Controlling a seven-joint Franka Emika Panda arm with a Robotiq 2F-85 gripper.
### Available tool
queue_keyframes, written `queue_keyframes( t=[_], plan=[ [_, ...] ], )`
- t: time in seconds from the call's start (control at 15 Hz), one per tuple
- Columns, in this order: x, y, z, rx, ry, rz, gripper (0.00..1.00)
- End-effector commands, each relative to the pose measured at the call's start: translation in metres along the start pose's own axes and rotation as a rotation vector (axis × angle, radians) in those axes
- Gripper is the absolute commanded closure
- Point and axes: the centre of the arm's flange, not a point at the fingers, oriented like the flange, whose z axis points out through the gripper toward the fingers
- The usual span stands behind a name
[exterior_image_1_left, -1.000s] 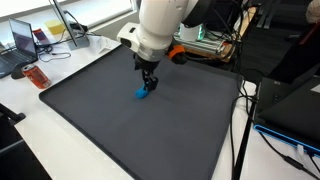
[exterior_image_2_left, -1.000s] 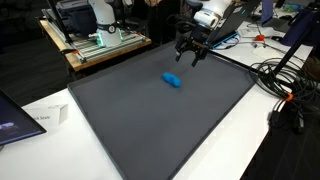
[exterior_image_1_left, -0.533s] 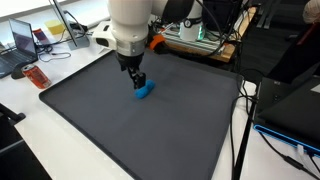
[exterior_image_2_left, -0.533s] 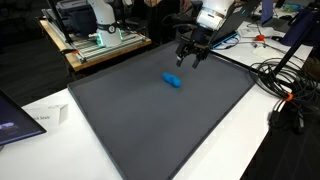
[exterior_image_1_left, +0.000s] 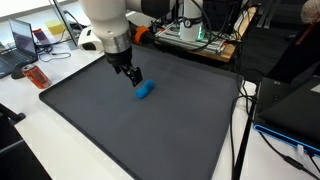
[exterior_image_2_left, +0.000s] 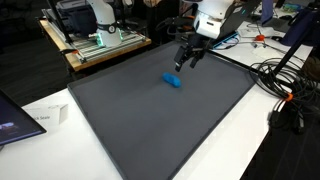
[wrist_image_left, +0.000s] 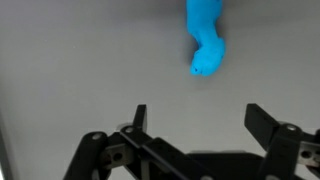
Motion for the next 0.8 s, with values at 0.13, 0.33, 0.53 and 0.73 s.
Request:
queue_keyframes(
  t=[0.13,0.33,0.53,0.73],
  plan=[
    [0.013,0.01,-0.009,0.082,-0.131,-0.085,0.0],
    [0.016,0.016,-0.01,0.133,-0.168,-0.12,0.0],
    [0.018,0.026,-0.011,0.211,-0.171,-0.163,0.0],
    [0.019,0.04,-0.008,0.283,-0.157,-0.206,0.0]
  ],
)
